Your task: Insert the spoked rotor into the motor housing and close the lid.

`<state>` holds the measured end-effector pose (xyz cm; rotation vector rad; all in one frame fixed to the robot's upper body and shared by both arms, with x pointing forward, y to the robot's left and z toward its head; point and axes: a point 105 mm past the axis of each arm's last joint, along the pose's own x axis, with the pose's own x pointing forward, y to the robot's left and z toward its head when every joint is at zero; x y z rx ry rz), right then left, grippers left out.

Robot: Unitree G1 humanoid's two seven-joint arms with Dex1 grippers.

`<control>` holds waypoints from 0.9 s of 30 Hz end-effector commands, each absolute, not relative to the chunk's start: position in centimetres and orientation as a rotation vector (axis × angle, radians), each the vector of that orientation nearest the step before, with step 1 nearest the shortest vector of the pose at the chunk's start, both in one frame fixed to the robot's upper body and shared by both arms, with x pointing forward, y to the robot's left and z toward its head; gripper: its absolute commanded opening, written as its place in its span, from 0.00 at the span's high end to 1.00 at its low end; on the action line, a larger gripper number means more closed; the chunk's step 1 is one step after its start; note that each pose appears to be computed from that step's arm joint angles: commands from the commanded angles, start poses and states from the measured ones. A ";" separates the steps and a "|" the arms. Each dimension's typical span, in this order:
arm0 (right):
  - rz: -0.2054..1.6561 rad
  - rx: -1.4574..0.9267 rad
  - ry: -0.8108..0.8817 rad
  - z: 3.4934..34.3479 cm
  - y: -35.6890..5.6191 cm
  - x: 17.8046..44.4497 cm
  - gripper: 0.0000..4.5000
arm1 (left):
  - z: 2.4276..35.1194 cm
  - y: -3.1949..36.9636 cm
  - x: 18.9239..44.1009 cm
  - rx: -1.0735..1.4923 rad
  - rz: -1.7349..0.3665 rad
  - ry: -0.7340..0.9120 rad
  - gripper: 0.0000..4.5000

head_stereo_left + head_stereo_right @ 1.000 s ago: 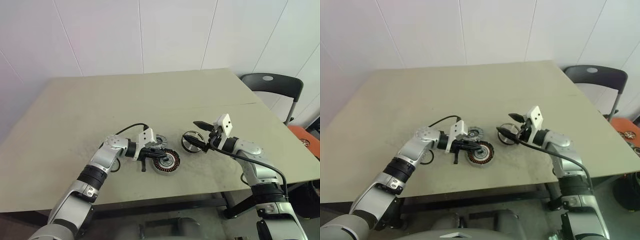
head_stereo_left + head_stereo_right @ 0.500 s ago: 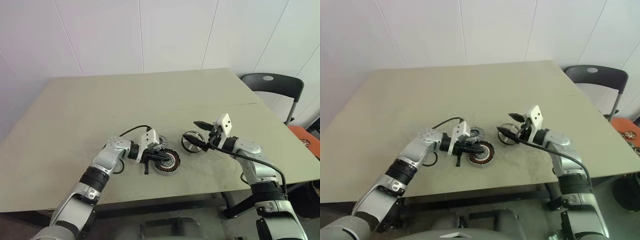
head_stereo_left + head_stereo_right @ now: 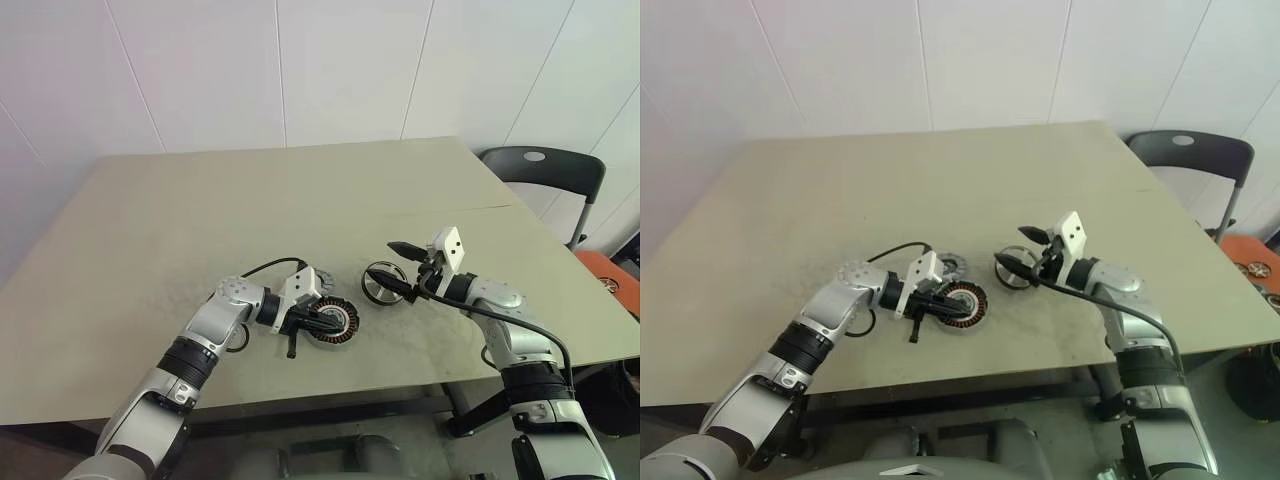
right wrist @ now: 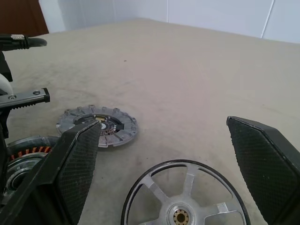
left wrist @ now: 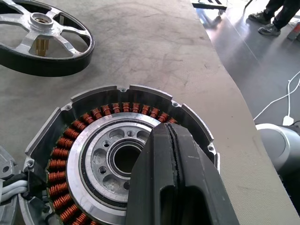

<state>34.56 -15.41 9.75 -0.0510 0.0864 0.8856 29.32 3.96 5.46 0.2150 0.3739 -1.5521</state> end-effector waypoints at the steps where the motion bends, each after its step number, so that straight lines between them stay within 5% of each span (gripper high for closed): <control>1: 0.901 -0.068 0.026 11.3 -14.9 35.1 0.00 | 7.0 3.8 30.8 0.211 -1.486 0.271 0.99; 7: 0.895 -0.060 0.038 11.0 -15.1 35.2 0.00 | 12.6 2.6 31.7 -0.049 -1.469 0.081 0.99; 15: 0.886 -0.054 0.042 10.7 -15.2 35.1 0.00 | 10.5 3.0 30.9 0.025 -1.495 0.195 0.99; 21: 0.872 -0.003 0.042 11.3 -15.7 35.1 0.00 | 11.4 3.9 34.0 0.035 -1.275 0.075 0.99; 27: 0.822 0.080 0.189 10.1 -18.5 33.8 0.00 | 11.8 6.3 31.5 -0.046 -1.260 0.027 0.99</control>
